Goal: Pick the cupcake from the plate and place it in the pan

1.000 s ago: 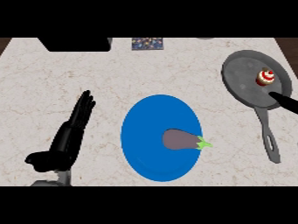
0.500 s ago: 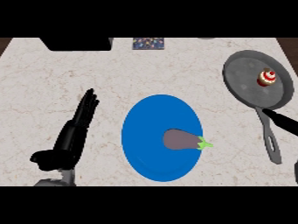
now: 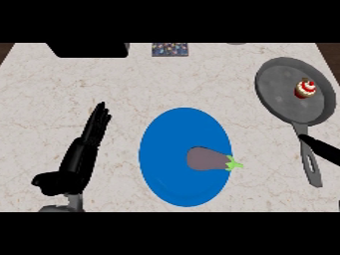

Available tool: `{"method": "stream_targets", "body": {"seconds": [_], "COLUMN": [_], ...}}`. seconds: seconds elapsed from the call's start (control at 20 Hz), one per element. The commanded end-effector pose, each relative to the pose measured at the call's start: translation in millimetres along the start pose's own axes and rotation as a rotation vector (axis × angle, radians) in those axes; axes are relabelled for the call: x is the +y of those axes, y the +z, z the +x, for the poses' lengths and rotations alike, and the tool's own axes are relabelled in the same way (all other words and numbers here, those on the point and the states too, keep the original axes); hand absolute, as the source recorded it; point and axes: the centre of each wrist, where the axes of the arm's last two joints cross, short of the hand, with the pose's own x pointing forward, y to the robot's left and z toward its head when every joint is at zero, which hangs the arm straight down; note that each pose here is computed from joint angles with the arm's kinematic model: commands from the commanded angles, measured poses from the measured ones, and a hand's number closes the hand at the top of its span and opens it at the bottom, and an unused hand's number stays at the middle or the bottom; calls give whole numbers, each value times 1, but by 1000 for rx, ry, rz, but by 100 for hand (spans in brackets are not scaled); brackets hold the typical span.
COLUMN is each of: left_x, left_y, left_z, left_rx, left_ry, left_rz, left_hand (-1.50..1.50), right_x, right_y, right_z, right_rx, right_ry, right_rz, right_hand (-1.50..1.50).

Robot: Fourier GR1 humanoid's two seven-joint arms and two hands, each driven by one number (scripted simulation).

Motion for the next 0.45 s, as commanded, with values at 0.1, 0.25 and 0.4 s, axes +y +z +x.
{"method": "stream_targets", "body": {"seconds": [0.1,0.25,0.4], "left_x": [-4,-8,8], "left_y": [-20,2,-4], "left_z": [6,4,18], "left_rx": [4,-7,-3], "left_ry": [1,11,-6], "left_rz": [-10,-4,-1], "left_hand": [0,0,0], "right_x": [10,0,0], "right_y": [17,0,3], "right_z": [-7,7,-2], "right_rx": [8,-20,-31], "right_ry": [39,75,152], "right_rz": [2,-18,-51], "right_hand": [-150,-150,-150]}}
